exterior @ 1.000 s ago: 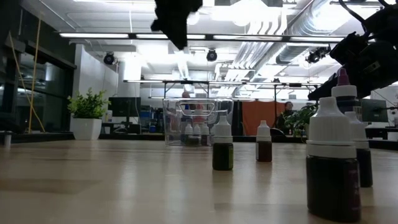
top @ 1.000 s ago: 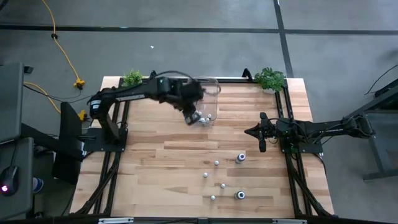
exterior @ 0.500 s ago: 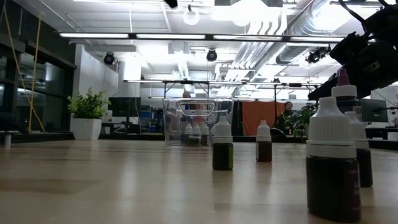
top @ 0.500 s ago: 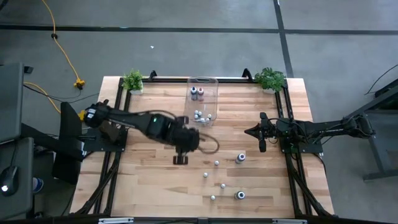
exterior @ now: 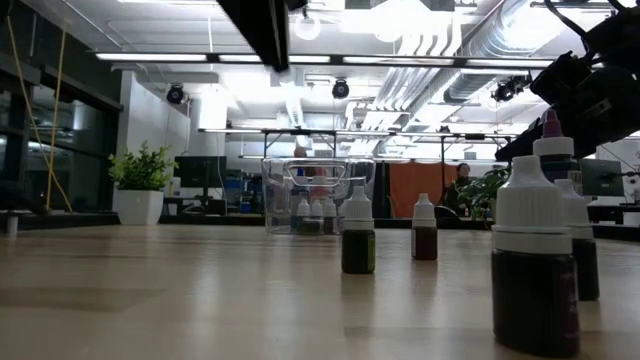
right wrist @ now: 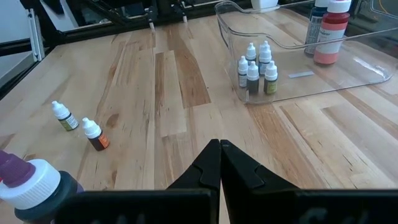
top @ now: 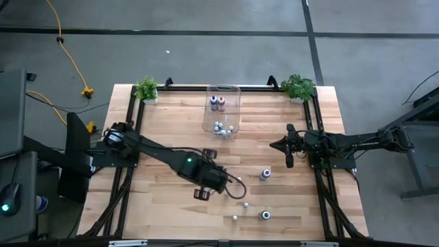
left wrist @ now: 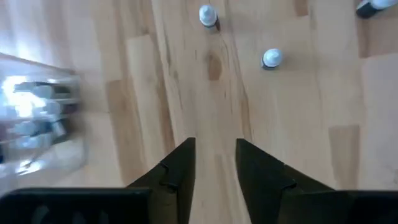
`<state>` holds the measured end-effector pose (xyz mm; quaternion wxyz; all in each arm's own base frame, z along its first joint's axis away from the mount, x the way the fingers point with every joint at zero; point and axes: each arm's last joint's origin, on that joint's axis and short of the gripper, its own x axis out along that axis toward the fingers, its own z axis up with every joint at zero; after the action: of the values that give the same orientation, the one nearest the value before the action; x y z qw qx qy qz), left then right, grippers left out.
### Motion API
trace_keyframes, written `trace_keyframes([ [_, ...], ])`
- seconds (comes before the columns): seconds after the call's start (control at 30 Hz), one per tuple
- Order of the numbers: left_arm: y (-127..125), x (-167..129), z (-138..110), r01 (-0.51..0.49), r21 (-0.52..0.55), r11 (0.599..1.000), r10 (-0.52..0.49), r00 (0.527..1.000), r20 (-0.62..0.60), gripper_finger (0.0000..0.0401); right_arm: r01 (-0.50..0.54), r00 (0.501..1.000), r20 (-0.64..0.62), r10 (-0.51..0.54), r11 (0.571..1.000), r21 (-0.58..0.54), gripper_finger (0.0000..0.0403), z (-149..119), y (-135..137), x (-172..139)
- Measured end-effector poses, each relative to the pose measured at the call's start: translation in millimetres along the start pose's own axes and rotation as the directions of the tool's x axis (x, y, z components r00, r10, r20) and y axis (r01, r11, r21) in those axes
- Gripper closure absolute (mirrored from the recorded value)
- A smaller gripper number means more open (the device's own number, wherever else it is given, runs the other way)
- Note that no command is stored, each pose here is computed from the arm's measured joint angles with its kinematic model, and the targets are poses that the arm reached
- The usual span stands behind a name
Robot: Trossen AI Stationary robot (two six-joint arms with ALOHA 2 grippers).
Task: Pick & Place food coloring
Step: Put the small green food coloring into the transparent bin
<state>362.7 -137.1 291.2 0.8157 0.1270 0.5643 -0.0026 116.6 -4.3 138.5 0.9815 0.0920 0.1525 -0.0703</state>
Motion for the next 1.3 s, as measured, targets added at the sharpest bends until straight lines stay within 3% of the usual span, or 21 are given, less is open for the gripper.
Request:
trace_keyframes([
  [0.2, -2, 42, -5, 0.054, -0.018, 0.998, -0.056, 0.994, -0.097, 0.0212, 0.000, 1.000, -0.001, 0.000, 1.000, 0.000, 0.0402, 0, 0, 0],
  [0.37, -1, 65, 0, 0.025, -0.030, 0.999, -0.027, 0.996, -0.084, 0.0124, 0.000, 1.000, -0.001, 0.000, 1.000, 0.000, 0.0402, 0, 0, 0],
  [0.47, -4, 75, 3, 0.040, -0.028, 0.999, -0.042, 0.997, -0.071, 0.0093, 0.000, 1.000, -0.001, 0.000, 1.000, 0.000, 0.0402, 0, 0, 0],
  [0.83, -11, 78, 20, 0.166, -0.028, 0.986, -0.163, 0.983, 0.083, 0.0083, 0.000, 1.000, 0.000, 0.000, 1.000, 0.000, 0.0402, 0, 0, 0],
  [1.17, -19, 92, 29, 0.260, 0.000, 0.965, -0.258, 0.956, 0.138, 0.0083, 0.000, 1.000, -0.001, 0.000, 1.000, 0.000, 0.0402, 0, 0, 0],
  [1.3, -21, 100, 26, 0.260, 0.014, 0.966, -0.260, 0.960, 0.105, 0.0083, 0.000, 1.000, -0.001, 0.000, 1.000, 0.000, 0.0402, 0, 0, 0],
])
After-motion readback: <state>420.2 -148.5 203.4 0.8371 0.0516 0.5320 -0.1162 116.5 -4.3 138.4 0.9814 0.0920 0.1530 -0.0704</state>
